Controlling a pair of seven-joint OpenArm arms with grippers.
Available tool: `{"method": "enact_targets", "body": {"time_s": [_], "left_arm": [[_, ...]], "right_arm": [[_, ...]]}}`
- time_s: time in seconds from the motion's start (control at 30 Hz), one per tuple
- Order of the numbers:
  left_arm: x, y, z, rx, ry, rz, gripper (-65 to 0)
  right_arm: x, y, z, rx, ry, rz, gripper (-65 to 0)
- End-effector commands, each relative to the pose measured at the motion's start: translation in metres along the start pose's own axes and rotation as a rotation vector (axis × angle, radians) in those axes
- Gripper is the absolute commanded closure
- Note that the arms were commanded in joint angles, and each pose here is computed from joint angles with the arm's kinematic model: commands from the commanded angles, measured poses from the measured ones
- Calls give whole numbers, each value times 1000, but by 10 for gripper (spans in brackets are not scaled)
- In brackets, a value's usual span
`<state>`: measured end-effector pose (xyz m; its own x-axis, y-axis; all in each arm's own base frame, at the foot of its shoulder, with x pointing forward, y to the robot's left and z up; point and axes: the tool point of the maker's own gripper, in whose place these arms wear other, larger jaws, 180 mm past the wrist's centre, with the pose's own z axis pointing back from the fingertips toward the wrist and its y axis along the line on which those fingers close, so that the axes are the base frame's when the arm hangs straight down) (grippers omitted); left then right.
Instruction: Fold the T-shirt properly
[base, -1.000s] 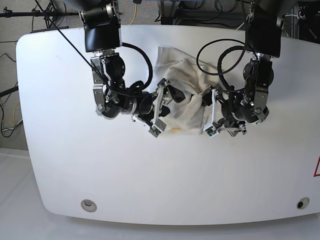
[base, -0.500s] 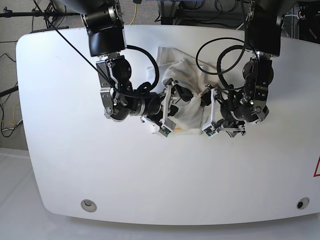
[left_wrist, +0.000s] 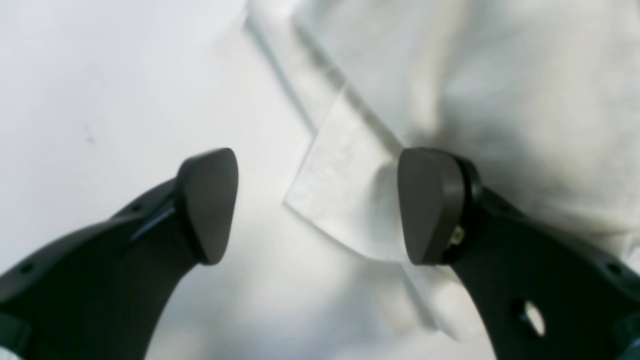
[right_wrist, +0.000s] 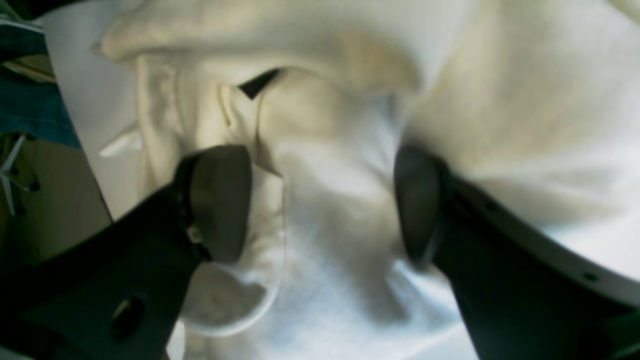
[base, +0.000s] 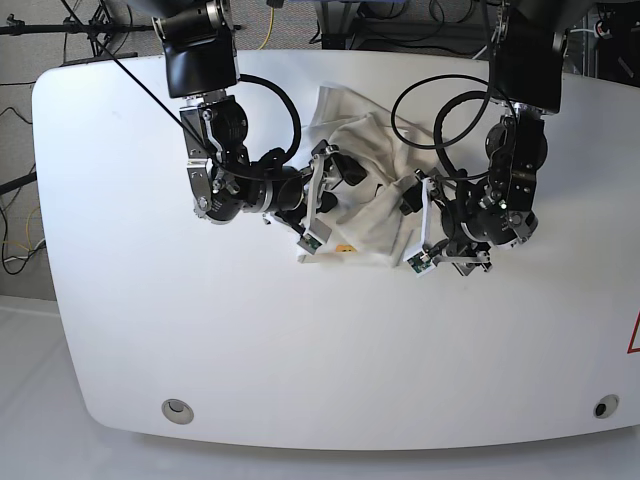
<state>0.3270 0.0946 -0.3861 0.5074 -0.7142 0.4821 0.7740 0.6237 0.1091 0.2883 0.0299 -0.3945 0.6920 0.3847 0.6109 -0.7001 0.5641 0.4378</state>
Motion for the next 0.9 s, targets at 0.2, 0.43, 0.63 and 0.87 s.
{"method": "enact_targets", "body": {"time_s": [0.2,0.43,0.63,0.87], "left_arm": [[-3,-12,0,-17,-5,-10,-463],[-5,1,4,7,-9,10,-465],[-26,32,20,70,-22,106,-465],[-42,41,29,96,-28,165,-465]], "right_arm": [[25,-14,18,-46,-60,64,-421],[27,-26,36,-99,-65,91,-421],[21,-47,53,-144,-44,112,-416],[23,-50,55,-147,-36,125,-410]]}}
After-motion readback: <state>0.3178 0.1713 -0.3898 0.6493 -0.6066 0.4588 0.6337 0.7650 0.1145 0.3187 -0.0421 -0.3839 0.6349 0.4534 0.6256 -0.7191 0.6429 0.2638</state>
